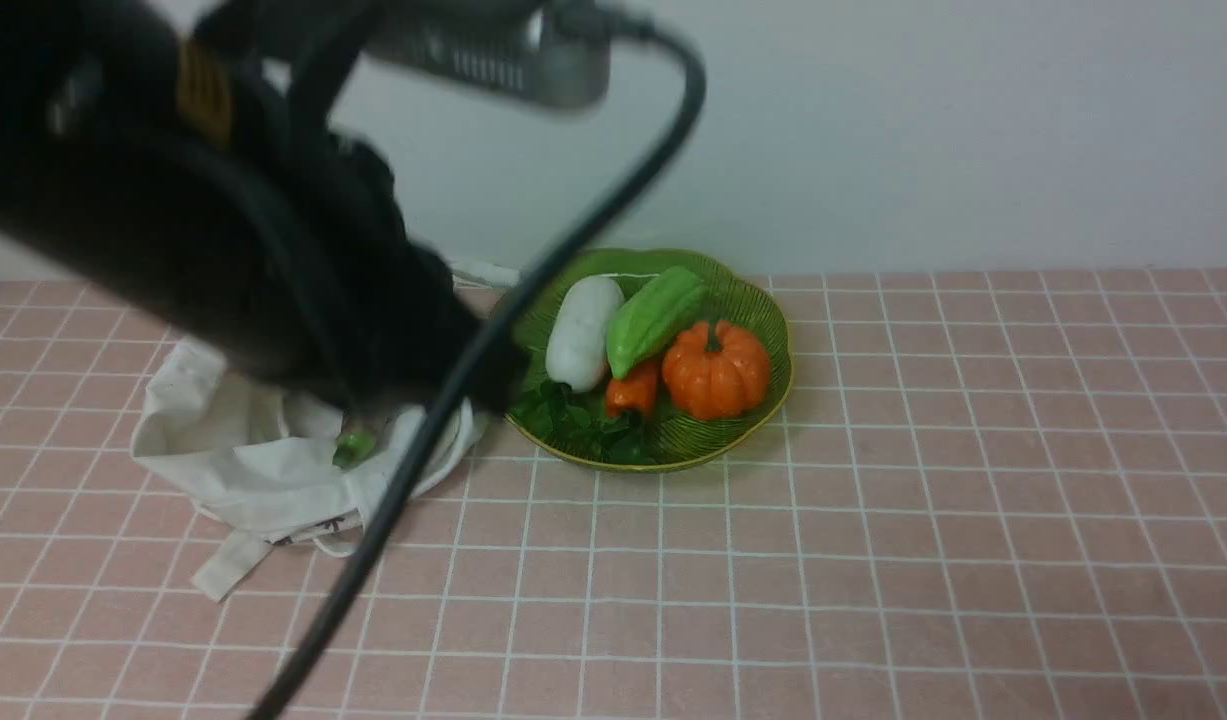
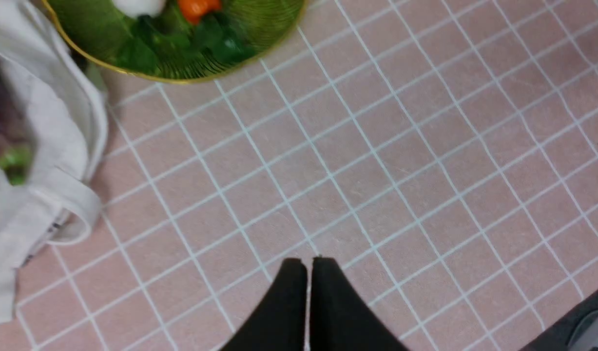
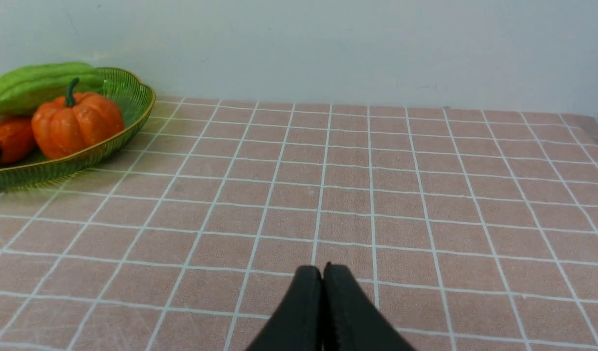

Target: Take vegetables from bag on pink coffee tablecloth place on plate.

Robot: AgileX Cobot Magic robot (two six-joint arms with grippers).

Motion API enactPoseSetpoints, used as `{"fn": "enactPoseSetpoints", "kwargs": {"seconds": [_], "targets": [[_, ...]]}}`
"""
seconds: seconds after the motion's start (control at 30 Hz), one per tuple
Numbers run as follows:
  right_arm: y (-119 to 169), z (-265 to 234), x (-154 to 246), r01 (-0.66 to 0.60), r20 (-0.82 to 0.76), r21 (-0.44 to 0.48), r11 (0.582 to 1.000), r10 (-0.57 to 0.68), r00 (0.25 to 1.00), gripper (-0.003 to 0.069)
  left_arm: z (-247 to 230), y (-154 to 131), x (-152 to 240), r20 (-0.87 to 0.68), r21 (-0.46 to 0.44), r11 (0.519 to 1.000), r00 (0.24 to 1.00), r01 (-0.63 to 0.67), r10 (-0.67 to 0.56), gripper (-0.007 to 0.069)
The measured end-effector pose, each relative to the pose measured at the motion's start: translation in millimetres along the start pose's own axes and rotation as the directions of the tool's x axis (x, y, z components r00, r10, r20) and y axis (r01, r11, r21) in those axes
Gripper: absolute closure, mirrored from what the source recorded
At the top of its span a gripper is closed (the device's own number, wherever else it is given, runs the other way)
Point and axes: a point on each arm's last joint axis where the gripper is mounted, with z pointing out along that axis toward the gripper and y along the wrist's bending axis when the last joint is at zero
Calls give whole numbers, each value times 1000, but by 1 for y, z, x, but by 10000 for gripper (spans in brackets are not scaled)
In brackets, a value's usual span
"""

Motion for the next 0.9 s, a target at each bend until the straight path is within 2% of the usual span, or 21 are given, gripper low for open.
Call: {"fn": "enactPoseSetpoints", "kwargs": {"seconds": [0.17,0.37,0.63,0.9], "targets": [[0,0,0,0,0,0,1000,0,1000,673,15,1,53,119,34,999,993,13,-17,630],[0,0,0,0,0,0,1000,0,1000,673,-3,5,87,163,64,997,985,43,-53,630],[0,0,0,0,0,0,1000,0,1000,673,-12,6,101,126,61,997,991,42,-49,630],[0,0,0,0,0,0,1000,0,1000,673,-9,11,101,143,-3,1000,990,-11,12,630]]}}
